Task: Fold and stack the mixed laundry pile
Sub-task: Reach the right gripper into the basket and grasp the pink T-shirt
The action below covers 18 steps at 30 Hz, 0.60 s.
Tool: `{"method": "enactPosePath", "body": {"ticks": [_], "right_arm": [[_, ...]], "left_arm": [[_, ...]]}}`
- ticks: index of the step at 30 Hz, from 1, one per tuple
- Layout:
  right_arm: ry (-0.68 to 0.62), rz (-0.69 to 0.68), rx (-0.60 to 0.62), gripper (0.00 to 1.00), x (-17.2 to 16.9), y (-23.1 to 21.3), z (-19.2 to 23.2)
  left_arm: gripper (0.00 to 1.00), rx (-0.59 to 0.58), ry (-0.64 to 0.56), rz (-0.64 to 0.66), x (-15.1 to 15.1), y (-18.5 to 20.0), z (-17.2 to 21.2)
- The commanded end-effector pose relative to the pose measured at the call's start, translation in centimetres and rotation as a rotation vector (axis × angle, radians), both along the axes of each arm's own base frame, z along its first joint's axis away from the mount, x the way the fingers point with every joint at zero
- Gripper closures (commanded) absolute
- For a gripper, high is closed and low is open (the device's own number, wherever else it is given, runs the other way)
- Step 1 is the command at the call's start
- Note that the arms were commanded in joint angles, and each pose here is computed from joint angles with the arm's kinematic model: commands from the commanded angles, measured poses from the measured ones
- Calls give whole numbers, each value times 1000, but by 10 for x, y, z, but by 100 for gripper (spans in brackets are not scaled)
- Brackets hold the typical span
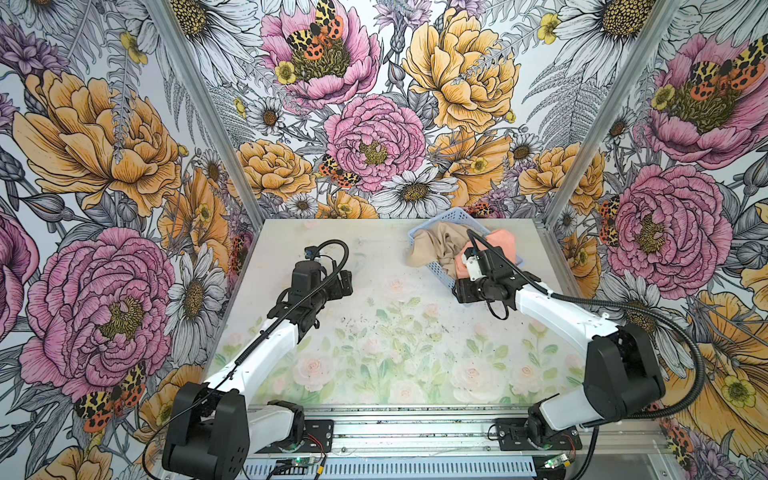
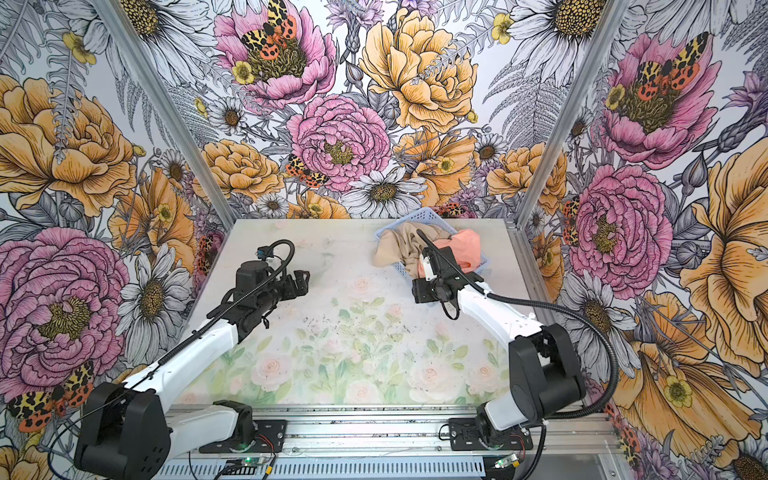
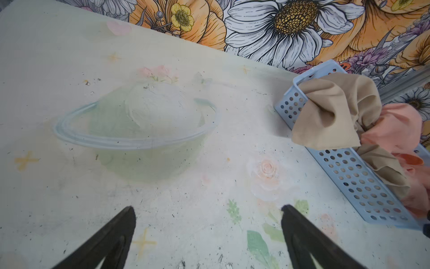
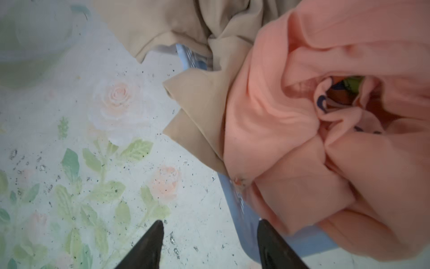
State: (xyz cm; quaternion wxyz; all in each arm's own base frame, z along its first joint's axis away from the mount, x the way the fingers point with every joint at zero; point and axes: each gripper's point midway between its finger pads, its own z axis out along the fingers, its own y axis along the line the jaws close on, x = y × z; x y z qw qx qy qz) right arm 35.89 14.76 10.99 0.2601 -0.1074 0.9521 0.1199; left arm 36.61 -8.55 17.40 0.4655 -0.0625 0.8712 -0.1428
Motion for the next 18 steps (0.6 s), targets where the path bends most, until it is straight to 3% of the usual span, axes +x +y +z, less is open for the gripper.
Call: {"method": "enactPosePath", "body": {"ticks": [1, 7, 14, 18], "right_arm": [[7, 30, -23, 36, 7, 5, 1], [25, 24, -87, 44, 19, 2, -15], [36, -36, -147, 73, 34, -9, -27], [48, -118, -188, 99, 38, -39, -28]], "left_arm": [[1, -33, -4, -18, -6, -5, 10], [1, -43, -2, -11, -11, -4, 6], [1, -47, 6, -9, -12, -4, 2], [1, -42, 9, -13, -12, -5, 2]]}}
